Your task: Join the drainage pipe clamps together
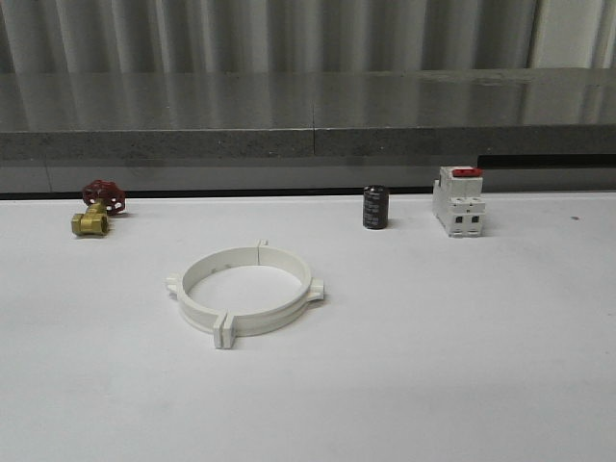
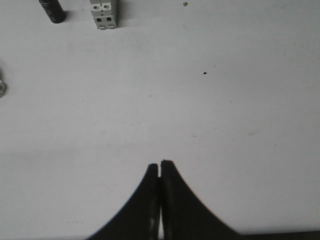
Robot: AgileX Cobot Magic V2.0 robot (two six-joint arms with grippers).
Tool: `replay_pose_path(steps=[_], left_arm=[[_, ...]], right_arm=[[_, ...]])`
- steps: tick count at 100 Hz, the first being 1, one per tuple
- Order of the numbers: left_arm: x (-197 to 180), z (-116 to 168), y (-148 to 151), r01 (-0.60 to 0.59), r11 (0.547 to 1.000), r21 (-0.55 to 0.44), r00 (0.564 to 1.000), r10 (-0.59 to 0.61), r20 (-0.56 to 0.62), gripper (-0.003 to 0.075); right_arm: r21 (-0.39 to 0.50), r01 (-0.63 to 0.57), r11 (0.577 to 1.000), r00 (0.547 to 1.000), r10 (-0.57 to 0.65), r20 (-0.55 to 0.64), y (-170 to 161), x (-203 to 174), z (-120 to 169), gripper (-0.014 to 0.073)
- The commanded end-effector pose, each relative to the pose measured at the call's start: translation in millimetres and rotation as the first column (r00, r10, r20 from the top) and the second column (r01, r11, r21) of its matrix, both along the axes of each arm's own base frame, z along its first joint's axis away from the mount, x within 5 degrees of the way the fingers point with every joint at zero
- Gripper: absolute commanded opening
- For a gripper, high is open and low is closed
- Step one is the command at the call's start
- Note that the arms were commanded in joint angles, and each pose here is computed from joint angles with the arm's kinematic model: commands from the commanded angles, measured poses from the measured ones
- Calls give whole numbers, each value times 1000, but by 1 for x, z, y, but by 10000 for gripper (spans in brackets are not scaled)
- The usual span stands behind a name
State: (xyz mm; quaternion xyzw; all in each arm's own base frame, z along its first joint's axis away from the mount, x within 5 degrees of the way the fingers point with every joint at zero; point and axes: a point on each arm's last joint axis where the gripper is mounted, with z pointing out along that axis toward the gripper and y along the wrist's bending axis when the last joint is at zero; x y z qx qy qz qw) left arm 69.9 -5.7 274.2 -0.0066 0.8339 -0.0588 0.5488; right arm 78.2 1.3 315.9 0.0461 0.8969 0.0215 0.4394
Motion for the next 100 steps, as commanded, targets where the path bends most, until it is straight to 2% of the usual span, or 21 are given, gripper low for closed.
replay_pose_path(steps=[1,74,81,88,100], left_arm=[[2,14,-1,5,1000,-19,996,-3,88,-20],[2,14,-1,5,1000,-19,996,-3,88,-20],[2,14,-1,5,1000,-19,996,-3,88,-20],[2,14,-1,5,1000,-19,996,-3,88,-20],[2,14,-1,5,1000,-19,996,-3,88,-20]], right_arm=[[-12,-8,1000,996,9,90,0,3,12,-64],[-15,-8,1000,996,9,85,0,3,9,-67],[-22,-12,1000,991,15,133,-1,4,9,-67],[-22,-34,999,973,38,229,0,3,6,-67],[-18,-67,998,912,69,405,2,-3,-5,-67]])
